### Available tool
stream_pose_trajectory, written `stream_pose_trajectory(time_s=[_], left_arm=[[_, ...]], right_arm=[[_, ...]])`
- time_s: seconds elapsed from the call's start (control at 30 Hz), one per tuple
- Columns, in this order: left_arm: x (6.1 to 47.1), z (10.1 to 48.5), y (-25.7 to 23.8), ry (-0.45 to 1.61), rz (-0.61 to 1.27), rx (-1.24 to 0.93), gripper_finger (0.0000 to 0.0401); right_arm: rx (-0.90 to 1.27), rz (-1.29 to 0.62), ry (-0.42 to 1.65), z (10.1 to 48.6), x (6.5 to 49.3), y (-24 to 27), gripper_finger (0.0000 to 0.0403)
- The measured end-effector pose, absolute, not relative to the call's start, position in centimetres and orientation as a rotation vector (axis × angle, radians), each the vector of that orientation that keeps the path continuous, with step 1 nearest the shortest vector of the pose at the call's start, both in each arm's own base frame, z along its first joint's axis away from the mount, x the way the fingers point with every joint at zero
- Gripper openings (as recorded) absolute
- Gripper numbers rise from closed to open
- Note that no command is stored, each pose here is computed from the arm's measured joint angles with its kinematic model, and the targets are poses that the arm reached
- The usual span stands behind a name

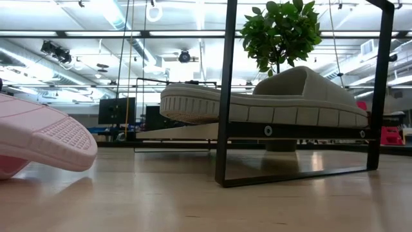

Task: Pick and place slides into the shelf
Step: Put the gray slide on the shelf

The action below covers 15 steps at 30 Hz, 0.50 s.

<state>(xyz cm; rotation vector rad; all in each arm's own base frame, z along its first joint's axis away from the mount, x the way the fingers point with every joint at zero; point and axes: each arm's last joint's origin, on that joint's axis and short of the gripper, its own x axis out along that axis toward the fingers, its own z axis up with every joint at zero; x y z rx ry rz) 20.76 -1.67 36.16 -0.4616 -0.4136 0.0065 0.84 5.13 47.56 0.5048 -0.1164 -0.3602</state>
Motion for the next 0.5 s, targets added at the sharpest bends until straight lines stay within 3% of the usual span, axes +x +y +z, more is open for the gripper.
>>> stream_pose_trajectory(time_s=[0.23,0.5], left_arm=[[20.3,37.0,-1.7,-0.508,-0.019,-0.416,0.0159],[20.9,37.4,-1.4,-0.619,0.047,-0.26,0.0184]], right_arm=[[0.367,-0.23,-0.317,52.3,1.9,1.7,0.003],[0.351,-0.066,-0.344,54.9,4.3,-4.7,0.003]])
